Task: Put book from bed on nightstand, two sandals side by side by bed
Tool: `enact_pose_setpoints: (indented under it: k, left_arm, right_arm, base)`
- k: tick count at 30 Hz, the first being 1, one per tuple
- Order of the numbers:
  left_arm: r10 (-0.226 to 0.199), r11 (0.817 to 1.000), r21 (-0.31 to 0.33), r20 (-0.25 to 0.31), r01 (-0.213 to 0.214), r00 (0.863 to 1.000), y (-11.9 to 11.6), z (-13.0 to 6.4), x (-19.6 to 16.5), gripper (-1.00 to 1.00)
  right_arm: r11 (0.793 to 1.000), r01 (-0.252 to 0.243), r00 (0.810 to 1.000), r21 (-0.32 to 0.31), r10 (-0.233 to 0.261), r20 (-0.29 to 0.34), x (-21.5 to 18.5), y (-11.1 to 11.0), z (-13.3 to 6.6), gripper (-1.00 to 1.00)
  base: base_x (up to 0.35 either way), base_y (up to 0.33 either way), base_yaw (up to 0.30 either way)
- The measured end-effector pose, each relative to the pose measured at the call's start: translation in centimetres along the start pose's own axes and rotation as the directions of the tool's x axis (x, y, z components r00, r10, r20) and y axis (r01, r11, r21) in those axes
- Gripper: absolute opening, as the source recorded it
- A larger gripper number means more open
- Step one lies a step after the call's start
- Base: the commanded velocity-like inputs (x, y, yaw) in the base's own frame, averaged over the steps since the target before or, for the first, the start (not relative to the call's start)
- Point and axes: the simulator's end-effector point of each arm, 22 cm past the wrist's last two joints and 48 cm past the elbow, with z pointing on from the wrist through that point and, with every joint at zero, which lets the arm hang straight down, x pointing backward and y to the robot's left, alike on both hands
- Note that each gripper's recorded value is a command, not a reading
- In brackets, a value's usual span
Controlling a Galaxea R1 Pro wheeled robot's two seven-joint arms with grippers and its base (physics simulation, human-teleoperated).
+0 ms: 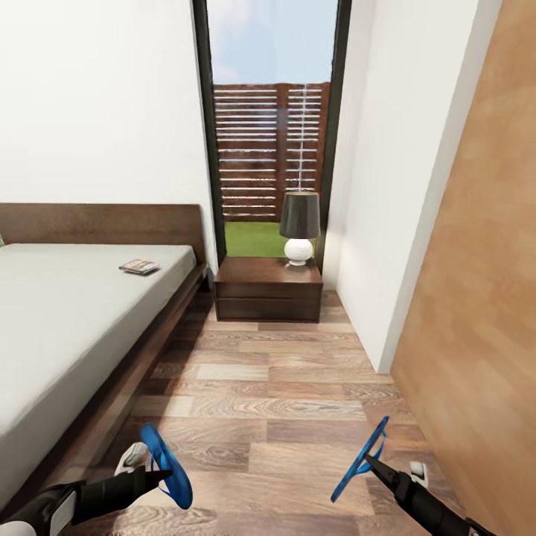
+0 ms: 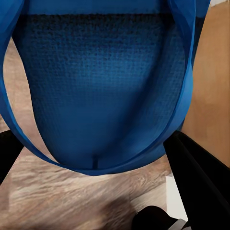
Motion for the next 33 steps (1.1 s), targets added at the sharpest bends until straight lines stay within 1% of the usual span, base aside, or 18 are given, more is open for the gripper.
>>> enact_pose_setpoints:
  k: [15, 30, 33]
  left_arm:
    - [0.0, 1.0, 0.0, 0.001, 0.0, 1.0, -0.01, 0.0, -0.03, -1.0]
    - [0.0, 1.0, 0.0, 0.0, 0.0, 1.0, 0.0, 0.01, -0.01, -1.0]
    - [0.0, 1.0, 0.0, -0.001, 0.0, 1.0, -0.01, 0.03, 0.04, -1.0]
  right_arm:
    - [1.0, -0.002, 1.0, -0.001, 0.002, 0.0, 0.01, 0.02, -0.02, -1.0]
    - [1.0, -0.002, 1.0, 0.004, 0.002, -0.002, -0.01, -0.07, -0.02, -1.0]
    - [0.999, -0.001, 1.0, 0.037, 0.001, -0.001, -0.04, -0.79, 0.0, -1.0]
  base:
    - [0.0, 0.0, 0.221]
    - [0.0, 0.0, 0.017]
    - [0.0, 0.0, 0.0]
